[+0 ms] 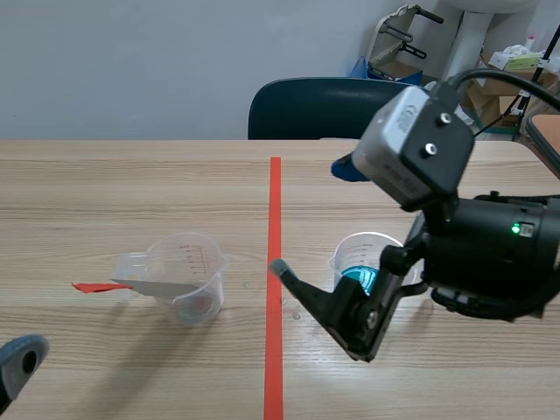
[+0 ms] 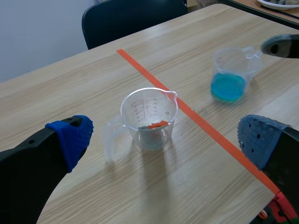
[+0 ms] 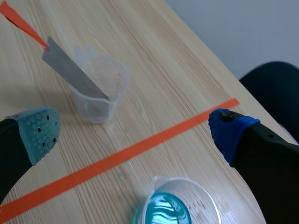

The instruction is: Do the redox reaction experiment

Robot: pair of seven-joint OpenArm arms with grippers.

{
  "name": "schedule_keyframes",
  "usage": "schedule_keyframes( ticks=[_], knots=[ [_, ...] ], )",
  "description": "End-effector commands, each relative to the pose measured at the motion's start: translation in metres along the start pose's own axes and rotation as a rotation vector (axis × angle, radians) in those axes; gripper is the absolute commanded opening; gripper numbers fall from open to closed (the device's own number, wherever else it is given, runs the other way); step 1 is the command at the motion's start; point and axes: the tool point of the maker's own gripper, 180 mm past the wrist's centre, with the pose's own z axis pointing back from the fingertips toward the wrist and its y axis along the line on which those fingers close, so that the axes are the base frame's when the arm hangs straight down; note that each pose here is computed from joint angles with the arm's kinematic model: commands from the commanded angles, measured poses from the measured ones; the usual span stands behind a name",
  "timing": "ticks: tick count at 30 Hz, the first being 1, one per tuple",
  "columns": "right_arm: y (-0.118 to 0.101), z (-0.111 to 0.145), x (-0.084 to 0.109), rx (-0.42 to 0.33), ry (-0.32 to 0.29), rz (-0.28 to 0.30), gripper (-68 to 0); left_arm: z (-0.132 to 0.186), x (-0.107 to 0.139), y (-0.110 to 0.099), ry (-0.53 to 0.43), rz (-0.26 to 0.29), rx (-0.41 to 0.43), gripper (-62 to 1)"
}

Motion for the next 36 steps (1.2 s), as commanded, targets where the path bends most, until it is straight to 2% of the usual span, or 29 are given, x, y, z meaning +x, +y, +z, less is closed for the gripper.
schedule_keyframes(
  ticks=[1, 7, 12, 15, 22, 26, 32, 36],
  knots=[
    [-0.004, -0.006, 0.009, 0.007, -0.037, 0.017, 0.4, 0.003, 0.005, -0.005, -0.016, 0.009, -0.012, 1.4],
    [0.019, -0.035, 0.005, 0.135, -0.048, 0.030, 0.4, 0.021, -0.003, -0.020, 0.023, 0.045, -0.041, 1.4],
    [0.049, -0.054, 0.004, 0.251, -0.074, 0.035, 0.4, 0.027, 0.005, -0.025, -0.034, 0.060, -0.055, 1.4],
    [0.063, -0.066, 0.004, 0.286, -0.088, 0.064, 0.4, 0.028, 0.011, -0.032, -0.068, 0.075, -0.094, 1.4],
    [0.076, -0.095, 0.012, 0.272, -0.139, 0.091, 0.4, 0.031, 0.017, -0.046, -0.097, 0.100, -0.176, 1.4],
    [0.086, -0.111, 0.018, 0.295, -0.164, 0.086, 0.4, 0.031, 0.017, -0.046, -0.097, 0.100, -0.176, 1.4],
    [0.089, -0.131, 0.029, 0.268, -0.190, 0.102, 0.4, 0.031, 0.014, -0.045, -0.087, 0.102, -0.172, 1.4],
    [0.090, -0.139, 0.030, 0.268, -0.192, 0.106, 0.4, 0.034, 0.010, -0.039, -0.083, 0.129, -0.141, 1.4]
  ],
)
